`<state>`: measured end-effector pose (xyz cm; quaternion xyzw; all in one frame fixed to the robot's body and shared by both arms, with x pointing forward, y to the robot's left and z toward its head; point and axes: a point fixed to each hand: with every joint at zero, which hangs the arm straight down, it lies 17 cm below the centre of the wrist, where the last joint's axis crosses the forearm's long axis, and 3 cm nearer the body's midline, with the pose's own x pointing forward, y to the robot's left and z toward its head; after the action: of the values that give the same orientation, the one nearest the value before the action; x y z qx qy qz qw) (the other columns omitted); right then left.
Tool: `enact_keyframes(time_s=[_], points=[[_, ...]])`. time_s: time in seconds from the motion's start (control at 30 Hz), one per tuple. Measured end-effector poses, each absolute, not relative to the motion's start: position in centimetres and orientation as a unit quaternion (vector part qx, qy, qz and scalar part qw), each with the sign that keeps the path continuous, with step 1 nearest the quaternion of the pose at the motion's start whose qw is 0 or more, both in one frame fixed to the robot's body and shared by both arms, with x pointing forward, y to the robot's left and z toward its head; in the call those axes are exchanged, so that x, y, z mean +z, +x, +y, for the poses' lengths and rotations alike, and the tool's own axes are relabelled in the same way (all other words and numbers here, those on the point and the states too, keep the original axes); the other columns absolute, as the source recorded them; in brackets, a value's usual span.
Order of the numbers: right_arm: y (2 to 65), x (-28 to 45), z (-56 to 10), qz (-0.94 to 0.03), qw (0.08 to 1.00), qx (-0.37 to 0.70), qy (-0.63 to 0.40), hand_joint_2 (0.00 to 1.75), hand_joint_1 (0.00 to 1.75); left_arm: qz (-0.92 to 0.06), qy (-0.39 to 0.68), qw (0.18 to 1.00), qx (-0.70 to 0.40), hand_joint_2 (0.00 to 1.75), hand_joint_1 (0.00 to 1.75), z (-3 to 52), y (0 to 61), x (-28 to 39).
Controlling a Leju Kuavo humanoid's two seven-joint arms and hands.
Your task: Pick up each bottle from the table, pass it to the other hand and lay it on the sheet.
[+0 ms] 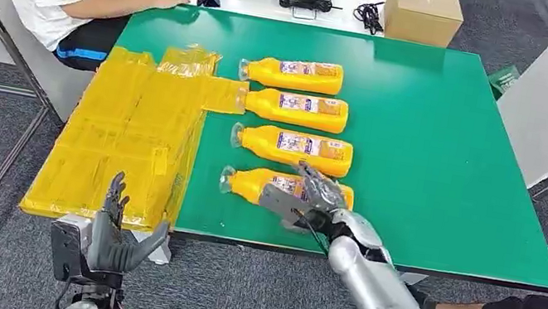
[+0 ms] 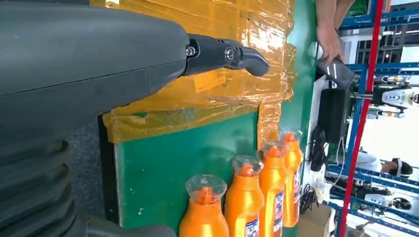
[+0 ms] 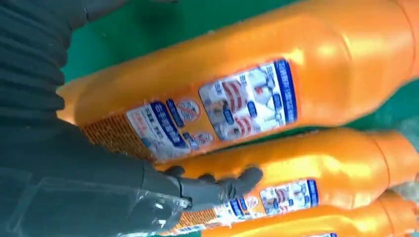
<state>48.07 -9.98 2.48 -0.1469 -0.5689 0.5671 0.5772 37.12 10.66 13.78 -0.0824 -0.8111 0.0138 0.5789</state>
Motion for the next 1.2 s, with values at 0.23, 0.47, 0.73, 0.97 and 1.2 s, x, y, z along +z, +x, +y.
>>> enact_keyframes(time_s=[0.23, 0.47, 0.73, 0.97, 1.2], points=[[47.4, 0.7, -12.8, -0.538, 0.577, 0.585, -0.189, 1.75, 0.00, -0.811, -0.078, 0.580, 0.017, 1.75, 0.00, 10.8, 37.2, 13.7], [47.5, -0.5, -16.1, -0.497, 0.568, 0.620, -0.216, 1.75, 0.00, -0.810, -0.076, 0.582, 0.018, 1.75, 0.00, 11.0, 37.1, 13.6], [48.1, -0.9, -19.5, -0.457, 0.574, 0.639, -0.231, 1.75, 0.00, -0.808, -0.076, 0.584, 0.030, 1.75, 0.00, 11.4, 37.1, 13.4], [48.2, -1.1, -22.1, -0.431, 0.583, 0.648, -0.234, 1.75, 0.38, -0.808, -0.076, 0.583, 0.039, 1.75, 0.00, 11.7, 37.1, 13.4], [48.1, -0.9, -21.8, -0.435, 0.591, 0.646, -0.211, 1.75, 0.73, -0.807, -0.082, 0.584, 0.045, 1.75, 0.00, 11.7, 37.1, 13.2]])
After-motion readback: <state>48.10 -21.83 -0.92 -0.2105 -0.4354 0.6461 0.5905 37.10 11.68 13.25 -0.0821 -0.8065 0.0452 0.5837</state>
